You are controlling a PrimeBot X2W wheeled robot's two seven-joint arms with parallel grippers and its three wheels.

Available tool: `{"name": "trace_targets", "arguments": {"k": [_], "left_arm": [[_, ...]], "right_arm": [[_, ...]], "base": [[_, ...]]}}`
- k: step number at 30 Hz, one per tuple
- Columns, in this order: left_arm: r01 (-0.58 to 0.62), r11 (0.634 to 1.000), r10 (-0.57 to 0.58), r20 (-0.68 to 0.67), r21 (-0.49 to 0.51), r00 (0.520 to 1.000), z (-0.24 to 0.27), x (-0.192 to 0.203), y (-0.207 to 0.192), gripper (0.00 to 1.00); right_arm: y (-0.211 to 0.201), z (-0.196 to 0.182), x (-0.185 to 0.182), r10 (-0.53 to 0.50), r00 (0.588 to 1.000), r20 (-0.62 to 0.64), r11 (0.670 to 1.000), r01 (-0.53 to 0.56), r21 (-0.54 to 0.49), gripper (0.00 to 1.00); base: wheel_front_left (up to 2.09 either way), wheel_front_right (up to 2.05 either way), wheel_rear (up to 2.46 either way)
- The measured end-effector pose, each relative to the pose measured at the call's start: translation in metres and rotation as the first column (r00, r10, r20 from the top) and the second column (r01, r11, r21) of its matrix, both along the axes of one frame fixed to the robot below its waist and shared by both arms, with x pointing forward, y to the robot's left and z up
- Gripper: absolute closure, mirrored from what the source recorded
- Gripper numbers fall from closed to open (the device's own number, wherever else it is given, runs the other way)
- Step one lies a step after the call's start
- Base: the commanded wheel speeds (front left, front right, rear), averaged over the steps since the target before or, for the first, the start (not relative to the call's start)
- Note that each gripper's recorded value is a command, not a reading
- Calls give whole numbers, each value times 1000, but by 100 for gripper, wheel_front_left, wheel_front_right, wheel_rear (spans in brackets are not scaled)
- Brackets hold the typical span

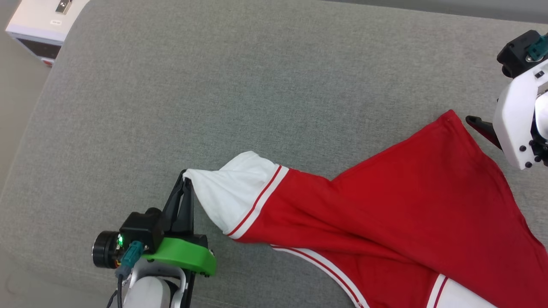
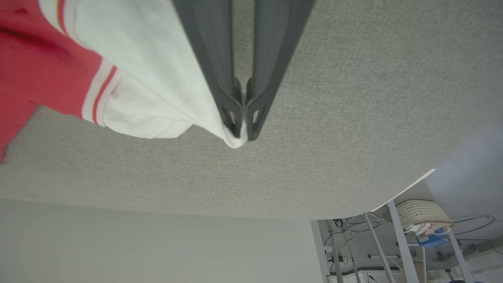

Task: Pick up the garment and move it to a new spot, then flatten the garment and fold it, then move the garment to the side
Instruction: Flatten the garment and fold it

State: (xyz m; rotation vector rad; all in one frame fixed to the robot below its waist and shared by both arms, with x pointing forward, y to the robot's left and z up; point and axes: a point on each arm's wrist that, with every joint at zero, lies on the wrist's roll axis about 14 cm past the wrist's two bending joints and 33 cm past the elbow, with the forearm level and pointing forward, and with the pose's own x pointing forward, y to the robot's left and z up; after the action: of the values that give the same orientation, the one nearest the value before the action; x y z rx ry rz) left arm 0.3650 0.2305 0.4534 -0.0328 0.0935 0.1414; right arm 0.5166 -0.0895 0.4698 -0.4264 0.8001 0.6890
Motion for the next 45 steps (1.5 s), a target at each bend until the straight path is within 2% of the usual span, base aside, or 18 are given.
{"name": "trace_targets", "arguments": {"k": [4, 11, 15, 19, 20, 21, 22, 27, 34, 40, 45], "left_arm": [[-4, 1000, 4, -7, 9, 1000, -2, 6, 2, 100], [-17, 1000, 17, -28, 18, 999, -9, 12, 7, 100], [-33, 999, 34, -40, 14, 999, -12, 12, 11, 100], [-46, 999, 46, -50, 19, 998, -14, 10, 14, 100], [-47, 999, 48, -50, 20, 998, -14, 10, 14, 100], [-49, 999, 50, -49, 20, 998, -14, 10, 15, 100], [-52, 998, 53, -48, 21, 997, -14, 10, 15, 100], [-47, 999, 47, -36, 16, 998, -11, 12, 13, 100], [-36, 999, 36, 0, 32, 999, 1, 13, 12, 100], [-10, 997, 5, 77, 71, 997, 28, 14, 13, 100], [26, 993, -46, 162, 118, 986, 59, 20, 12, 100]], "right_arm": [[2, -32, 9, 14, 997, -74, 997, -19, -71, 0], [12, -92, 7, 43, 979, -201, 989, -69, -127, 0], [15, -110, 9, 62, 970, -236, 982, -102, -160, 0], [22, -115, 8, 82, 961, -265, 981, -124, -147, 0], [22, -115, 8, 83, 960, -267, 981, -125, -147, 55], [21, -114, 8, 82, 960, -269, 981, -125, -146, 80], [20, -113, 8, 81, 961, -265, 982, -123, -145, 100], [25, -105, 11, 84, 971, -225, 989, -109, -103, 100], [38, -77, 12, 86, 989, -124, 996, -85, 14, 100], [45, -23, 19, 68, 997, 43, 985, -74, 154, 100], [37, 28, 23, 23, 982, 189, 969, -69, 239, 100]], "base": [[0, 0, 0], [0, 0, 0], [0, 0, 0], [0, 0, 0], [0, 0, 0], [0, 0, 0], [0, 0, 0], [0, 0, 0], [0, 0, 0], [0, 0, 0], [0, 0, 0]]}}
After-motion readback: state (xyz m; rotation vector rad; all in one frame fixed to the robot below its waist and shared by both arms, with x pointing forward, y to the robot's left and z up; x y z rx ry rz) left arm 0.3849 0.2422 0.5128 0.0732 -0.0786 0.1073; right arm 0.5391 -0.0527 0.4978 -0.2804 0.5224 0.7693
